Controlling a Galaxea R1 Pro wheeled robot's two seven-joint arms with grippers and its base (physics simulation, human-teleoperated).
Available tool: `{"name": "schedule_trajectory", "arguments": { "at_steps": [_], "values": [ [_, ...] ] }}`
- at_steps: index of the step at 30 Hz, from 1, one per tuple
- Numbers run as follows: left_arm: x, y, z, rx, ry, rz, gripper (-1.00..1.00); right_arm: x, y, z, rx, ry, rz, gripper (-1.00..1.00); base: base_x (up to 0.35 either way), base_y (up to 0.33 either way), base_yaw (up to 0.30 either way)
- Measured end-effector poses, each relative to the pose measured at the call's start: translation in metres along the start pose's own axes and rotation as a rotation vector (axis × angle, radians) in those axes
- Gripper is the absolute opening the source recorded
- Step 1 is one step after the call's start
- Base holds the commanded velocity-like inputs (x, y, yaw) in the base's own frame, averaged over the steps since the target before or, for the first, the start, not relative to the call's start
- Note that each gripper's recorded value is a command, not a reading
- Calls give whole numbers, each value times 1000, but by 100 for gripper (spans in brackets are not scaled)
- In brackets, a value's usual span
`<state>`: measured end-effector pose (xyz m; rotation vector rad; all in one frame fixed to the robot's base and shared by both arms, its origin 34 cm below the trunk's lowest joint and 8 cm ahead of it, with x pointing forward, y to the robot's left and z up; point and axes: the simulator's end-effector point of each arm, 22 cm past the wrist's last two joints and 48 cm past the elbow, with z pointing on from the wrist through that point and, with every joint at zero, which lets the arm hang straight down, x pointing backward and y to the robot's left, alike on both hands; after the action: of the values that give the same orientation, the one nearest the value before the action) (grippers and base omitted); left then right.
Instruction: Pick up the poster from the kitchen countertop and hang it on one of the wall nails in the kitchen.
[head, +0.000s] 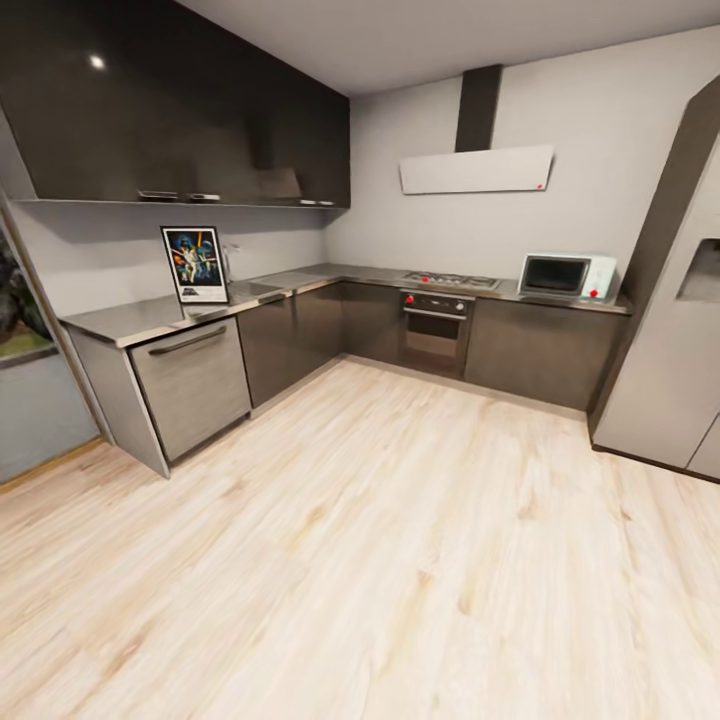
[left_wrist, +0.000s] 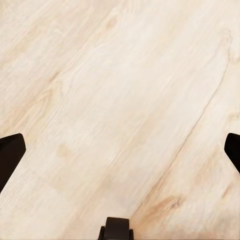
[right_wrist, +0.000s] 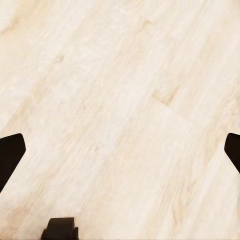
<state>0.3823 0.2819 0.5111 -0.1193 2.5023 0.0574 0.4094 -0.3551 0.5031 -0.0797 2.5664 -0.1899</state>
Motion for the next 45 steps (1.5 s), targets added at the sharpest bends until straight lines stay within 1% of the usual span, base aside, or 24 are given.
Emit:
{"name": "schedule_trajectory", "arguments": {
  "at_steps": [16, 45],
  "values": [
    [0, 0, 0, 0, 0, 0, 100, 3, 3, 0, -4, 7, -1, 100, 319, -90, 13],
    [0, 0, 0, 0, 0, 0, 100, 3, 3, 0, -3, 5, 1, 100, 299, -184, 274]
  ]
}}
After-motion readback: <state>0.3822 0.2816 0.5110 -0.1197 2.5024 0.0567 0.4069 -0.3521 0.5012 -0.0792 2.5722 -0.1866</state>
